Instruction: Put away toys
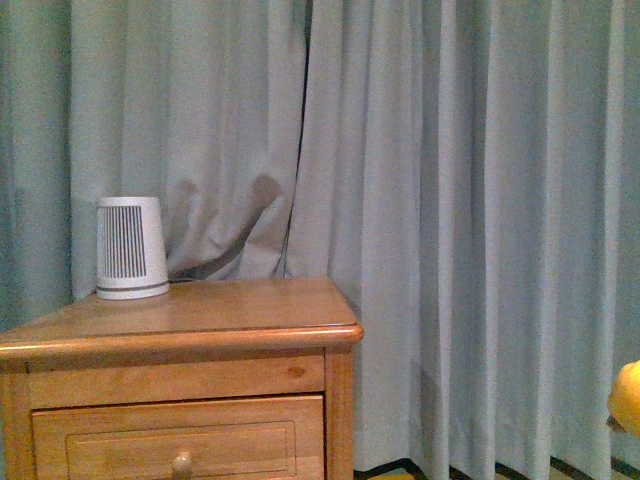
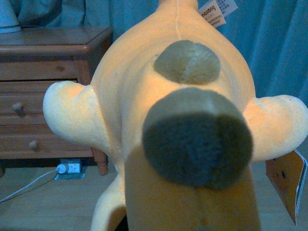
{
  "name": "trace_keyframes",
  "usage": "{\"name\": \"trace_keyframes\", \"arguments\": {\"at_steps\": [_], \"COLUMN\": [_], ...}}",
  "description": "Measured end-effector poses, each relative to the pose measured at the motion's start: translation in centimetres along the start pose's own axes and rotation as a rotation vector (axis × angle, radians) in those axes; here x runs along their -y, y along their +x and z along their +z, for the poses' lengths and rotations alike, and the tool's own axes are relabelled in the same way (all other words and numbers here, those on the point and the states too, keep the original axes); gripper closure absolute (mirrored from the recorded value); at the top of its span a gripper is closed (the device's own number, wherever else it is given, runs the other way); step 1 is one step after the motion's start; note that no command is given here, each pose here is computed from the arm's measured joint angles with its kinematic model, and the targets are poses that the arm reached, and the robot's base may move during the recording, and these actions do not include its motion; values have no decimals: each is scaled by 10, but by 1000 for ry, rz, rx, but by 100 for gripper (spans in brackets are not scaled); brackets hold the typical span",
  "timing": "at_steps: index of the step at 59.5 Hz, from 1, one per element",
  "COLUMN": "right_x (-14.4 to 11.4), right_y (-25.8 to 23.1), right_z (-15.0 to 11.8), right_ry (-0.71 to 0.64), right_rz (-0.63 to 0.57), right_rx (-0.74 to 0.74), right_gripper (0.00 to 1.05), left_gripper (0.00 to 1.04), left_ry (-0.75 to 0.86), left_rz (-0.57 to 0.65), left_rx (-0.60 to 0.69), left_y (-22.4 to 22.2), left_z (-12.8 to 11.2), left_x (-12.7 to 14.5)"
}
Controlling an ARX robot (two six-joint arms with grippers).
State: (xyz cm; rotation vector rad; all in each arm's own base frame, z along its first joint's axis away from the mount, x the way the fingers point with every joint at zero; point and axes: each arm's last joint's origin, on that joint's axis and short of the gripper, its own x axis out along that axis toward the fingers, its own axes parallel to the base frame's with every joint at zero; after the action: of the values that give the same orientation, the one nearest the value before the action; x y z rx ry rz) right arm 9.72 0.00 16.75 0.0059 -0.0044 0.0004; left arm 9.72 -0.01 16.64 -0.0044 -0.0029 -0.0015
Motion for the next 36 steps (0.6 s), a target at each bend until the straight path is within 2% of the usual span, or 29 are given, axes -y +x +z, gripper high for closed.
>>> {"name": "trace_keyframes", "arguments": {"at_steps": [36], "right_x": [0], "right_y": [0], "right_z": [0], "right_ry": [0], "right_rz": [3], "right_rx": [-1], "right_gripper": [98], "left_gripper": [6], "left_ry": [0], "left_rz": [2], "left_rx": [2], "left_y": [0], "left_z": [0], "left_x": [0]}}
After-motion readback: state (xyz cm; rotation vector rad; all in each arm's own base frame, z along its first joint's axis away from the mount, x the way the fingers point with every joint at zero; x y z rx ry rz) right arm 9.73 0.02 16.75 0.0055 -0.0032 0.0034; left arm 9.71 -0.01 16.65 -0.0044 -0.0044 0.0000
